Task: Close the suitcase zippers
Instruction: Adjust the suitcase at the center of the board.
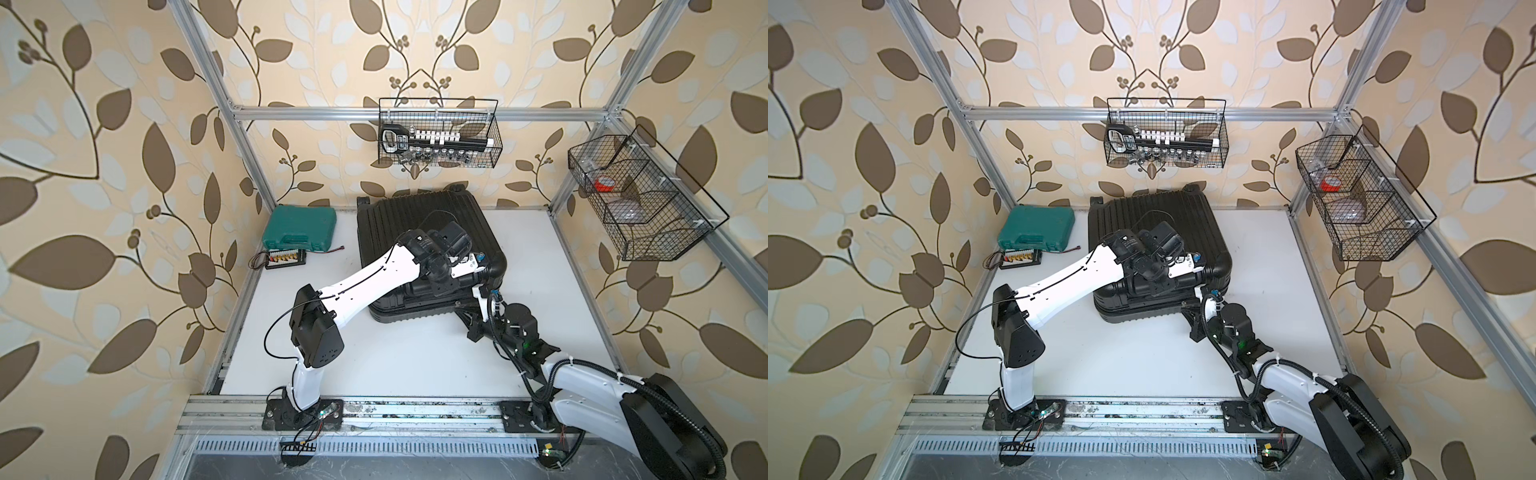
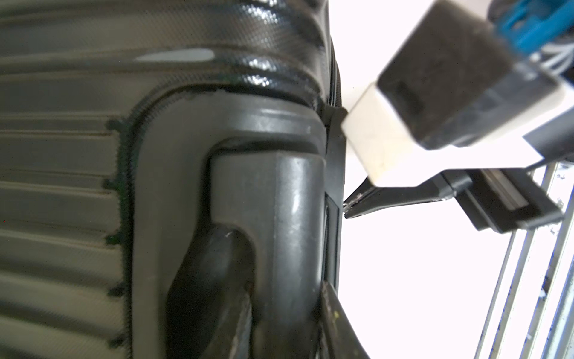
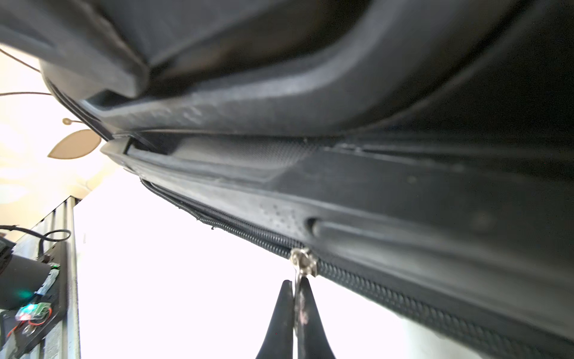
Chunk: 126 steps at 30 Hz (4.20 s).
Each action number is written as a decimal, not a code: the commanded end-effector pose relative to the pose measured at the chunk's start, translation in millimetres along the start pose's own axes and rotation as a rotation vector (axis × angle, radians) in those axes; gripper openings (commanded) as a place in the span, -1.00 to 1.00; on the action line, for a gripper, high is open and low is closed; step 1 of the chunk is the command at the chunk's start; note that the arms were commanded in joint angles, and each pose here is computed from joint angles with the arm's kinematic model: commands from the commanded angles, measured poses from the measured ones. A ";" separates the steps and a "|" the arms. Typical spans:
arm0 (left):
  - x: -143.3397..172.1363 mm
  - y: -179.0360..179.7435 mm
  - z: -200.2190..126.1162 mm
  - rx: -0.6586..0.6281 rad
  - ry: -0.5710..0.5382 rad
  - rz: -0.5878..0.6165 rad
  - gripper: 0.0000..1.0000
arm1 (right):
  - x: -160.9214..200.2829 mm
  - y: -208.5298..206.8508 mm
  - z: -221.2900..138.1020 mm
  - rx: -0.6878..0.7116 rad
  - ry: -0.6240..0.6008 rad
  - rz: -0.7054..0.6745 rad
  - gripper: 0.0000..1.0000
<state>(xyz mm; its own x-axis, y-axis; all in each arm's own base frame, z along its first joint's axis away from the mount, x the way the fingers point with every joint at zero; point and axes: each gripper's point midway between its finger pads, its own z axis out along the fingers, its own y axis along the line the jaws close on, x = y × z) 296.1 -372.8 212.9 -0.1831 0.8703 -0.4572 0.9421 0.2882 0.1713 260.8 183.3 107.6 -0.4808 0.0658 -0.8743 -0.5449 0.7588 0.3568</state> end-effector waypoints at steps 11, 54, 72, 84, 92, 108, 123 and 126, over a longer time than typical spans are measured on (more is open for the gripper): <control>-73.0 62.0 -62.2 -0.228 -0.256 -0.198 -0.81 | -12.8 49.5 1.8 -0.108 -0.090 -0.266 -1.00; -160.8 55.2 -43.5 -0.058 -0.560 -0.388 -1.00 | 4.5 178.7 12.8 -0.327 -0.049 -0.384 -1.00; -181.3 36.4 -40.7 0.122 -0.633 -0.476 -0.84 | 6.4 165.8 15.1 -0.233 -0.047 -0.308 -1.00; -147.3 65.4 -85.9 -0.119 -0.591 -0.367 0.67 | 30.1 109.3 3.2 -0.017 0.004 -0.248 -1.00; -82.6 151.8 -119.8 -0.332 -0.534 -0.588 0.65 | 33.1 99.8 -0.7 0.015 0.011 -0.246 -1.00; 136.1 302.6 -104.5 -0.648 -0.219 -1.065 0.07 | 30.5 97.7 -0.1 0.027 0.011 -0.256 -1.00; 168.1 272.5 -25.9 -0.361 0.032 -0.969 -0.06 | 24.8 90.8 -0.3 0.073 0.003 -0.259 -1.00; 178.4 252.9 -23.9 -0.309 0.097 -0.953 -0.06 | 21.4 86.7 -1.8 0.097 -0.007 -0.254 -1.00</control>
<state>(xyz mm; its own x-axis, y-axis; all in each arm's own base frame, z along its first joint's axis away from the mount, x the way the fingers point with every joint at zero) 533.9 -124.1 203.1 -0.8127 0.1541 -0.5619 0.1742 0.9845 0.0180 190.7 263.5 119.5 -0.3357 -0.1384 -0.9317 -0.6467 0.7531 0.1211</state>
